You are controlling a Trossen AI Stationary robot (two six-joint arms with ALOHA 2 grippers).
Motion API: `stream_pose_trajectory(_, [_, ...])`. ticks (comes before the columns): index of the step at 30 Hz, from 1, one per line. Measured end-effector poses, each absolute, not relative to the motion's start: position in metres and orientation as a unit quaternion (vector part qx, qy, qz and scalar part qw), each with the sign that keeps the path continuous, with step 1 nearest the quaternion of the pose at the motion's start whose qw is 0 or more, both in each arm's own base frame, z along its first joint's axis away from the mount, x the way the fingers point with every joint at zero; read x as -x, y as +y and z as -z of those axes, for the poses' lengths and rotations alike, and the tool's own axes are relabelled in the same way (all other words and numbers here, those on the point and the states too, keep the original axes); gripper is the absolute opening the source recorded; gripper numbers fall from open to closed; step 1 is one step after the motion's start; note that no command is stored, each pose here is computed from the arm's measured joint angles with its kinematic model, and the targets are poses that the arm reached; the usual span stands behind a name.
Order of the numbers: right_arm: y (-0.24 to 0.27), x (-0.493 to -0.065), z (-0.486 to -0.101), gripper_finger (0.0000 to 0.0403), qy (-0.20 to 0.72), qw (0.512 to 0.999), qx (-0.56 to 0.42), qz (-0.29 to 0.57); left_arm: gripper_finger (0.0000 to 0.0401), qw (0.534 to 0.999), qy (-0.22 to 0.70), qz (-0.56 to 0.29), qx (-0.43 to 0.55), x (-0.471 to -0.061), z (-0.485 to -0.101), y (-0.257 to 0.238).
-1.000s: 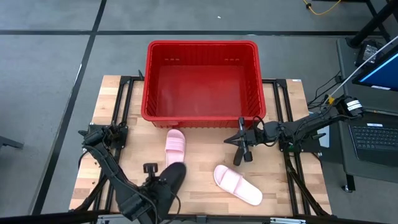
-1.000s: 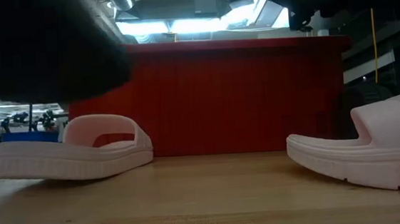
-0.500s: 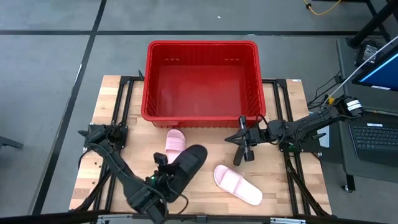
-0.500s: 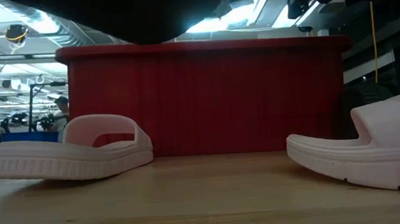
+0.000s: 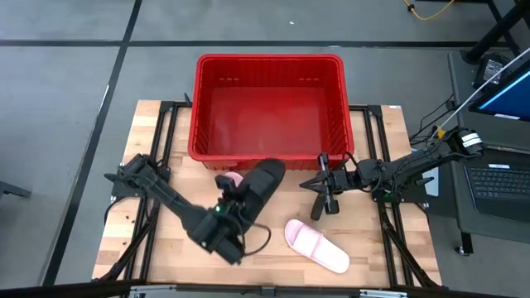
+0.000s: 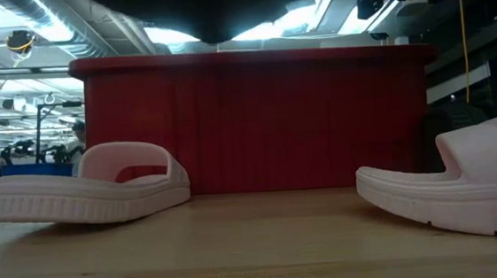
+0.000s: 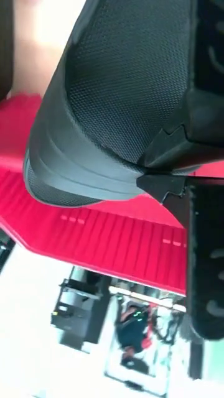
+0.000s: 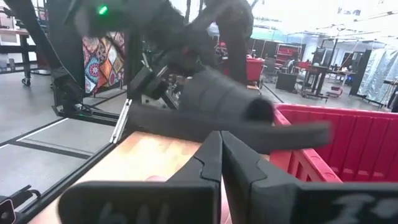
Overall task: Pick and place slides into bin
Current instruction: Put the bottom black slipper into the red bin
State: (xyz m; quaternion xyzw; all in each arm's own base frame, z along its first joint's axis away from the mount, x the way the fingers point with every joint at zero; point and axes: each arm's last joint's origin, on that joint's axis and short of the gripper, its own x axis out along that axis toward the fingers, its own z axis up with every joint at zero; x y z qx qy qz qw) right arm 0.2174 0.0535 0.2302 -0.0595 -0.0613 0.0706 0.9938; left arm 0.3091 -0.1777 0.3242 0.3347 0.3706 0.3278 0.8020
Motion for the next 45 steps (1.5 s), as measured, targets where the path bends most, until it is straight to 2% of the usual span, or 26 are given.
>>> stream_pose_trajectory(8, [0.053, -0.217, -0.230, 0.0010, -0.062, 0.993, 0.069, -0.070, 0.0005, 0.817, 0.348, -0.349, -0.298, -0.291, -0.367, -0.145])
stream_pose_trajectory(19, [0.053, -0.217, -0.234, 0.0010, -0.084, 0.991, 0.074, -0.067, 0.0004, 0.789, 0.325, -0.405, -0.329, -0.276, -0.402, -0.099])
stream_pose_trajectory(25, [0.051, -0.213, -0.246, 0.0010, -0.136, 0.982, 0.122, -0.048, 0.0004, 0.751, 0.348, -0.444, -0.343, -0.271, -0.416, -0.061])
stream_pose_trajectory(35, [0.042, -0.196, -0.261, 0.0010, -0.124, 0.978, 0.155, 0.057, 0.0004, 0.693, 0.410, -0.487, -0.338, -0.273, -0.420, -0.006])
stream_pose_trajectory(39, [0.039, -0.196, -0.270, 0.0004, -0.070, 0.982, 0.154, 0.084, 0.0004, 0.687, 0.429, -0.495, -0.313, -0.273, -0.418, 0.010])
stream_pose_trajectory(45, [0.042, -0.211, -0.308, 0.0003, 0.048, 0.982, 0.162, 0.085, 0.0004, 0.680, 0.436, -0.509, -0.298, -0.273, -0.418, 0.023])
